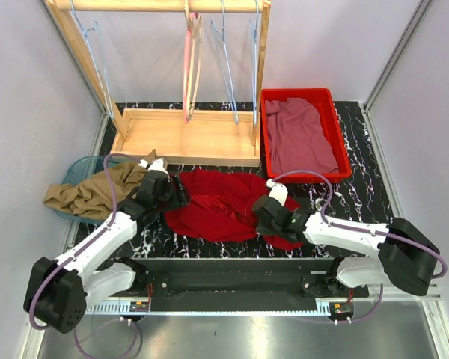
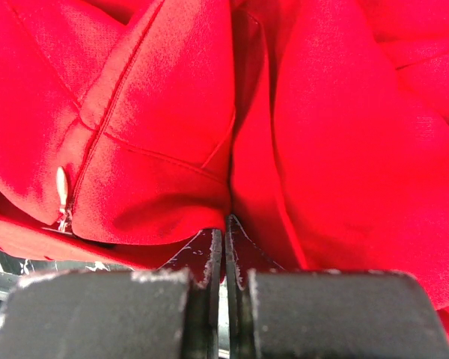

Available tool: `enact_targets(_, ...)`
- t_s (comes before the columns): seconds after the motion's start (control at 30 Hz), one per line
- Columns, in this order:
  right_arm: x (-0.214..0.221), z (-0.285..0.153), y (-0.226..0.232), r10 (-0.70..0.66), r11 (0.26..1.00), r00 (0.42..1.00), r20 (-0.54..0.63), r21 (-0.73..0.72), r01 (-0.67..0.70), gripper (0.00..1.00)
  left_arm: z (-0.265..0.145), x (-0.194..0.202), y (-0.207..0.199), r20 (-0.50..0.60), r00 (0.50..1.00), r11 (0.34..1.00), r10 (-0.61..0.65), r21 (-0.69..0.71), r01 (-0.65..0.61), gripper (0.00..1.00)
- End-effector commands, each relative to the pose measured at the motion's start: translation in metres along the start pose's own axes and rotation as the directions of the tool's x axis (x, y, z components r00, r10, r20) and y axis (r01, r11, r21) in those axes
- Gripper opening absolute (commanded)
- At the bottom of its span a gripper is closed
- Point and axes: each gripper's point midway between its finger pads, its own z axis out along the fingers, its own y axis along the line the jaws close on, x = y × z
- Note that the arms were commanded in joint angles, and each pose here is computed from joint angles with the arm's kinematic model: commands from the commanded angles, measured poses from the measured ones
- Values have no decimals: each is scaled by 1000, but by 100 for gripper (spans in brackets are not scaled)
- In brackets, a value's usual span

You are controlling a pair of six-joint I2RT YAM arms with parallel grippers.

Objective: Place the skirt on the hanger

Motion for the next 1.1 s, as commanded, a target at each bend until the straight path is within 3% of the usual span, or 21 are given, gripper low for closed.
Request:
enact_targets(0.0, 3, -2, -5, 13, 1000, 1000, -6, -1, -13, 0, 5, -11, -15, 4, 1000, 999, 24, 37, -24, 54)
enact_targets(0.03, 3, -3, -6, 18, 1000, 1000, -5, -3, -18, 0, 7, -9, -12, -7, 1000, 1000, 25, 16, -25, 47)
enact_targets(0.07, 2, -5, -7, 23, 1000, 1000, 0, 1, -23, 0, 6, -13, -11, -6, 1000, 1000, 20, -4, -20, 30)
enact_targets(0.17, -10, -18, -6, 38, 999, 999, 37, -9, -37, 0, -1, -29, -8, 25, 999, 998, 22, -63, -21, 0)
enact_targets(0.4, -83, -92, 14, 5, 998, 975, 222, -57, 8, 0, -67, -106, -38, 233, 972, 999, 39, -21, -35, 0)
enact_targets(0.53, -152, -162, 36, 10, 994, 920, 391, -102, 33, 0, -129, -156, -64, 360, 931, 997, 55, 33, -71, 0)
enact_targets(0.73, -210, -239, 43, 8, 989, 839, 544, -125, 72, 0, -202, -203, -90, 499, 866, 987, 47, 108, -117, 0)
enact_targets(0.9, -225, -265, 38, 7, 989, 803, 596, -125, 84, 0, -220, -216, -99, 530, 847, 983, 43, 129, -130, 0)
enact_targets(1.07, -197, -241, 29, 47, 987, 847, 530, -155, 42, 0, -199, -199, -97, 470, 881, 982, 47, 138, -126, 0)
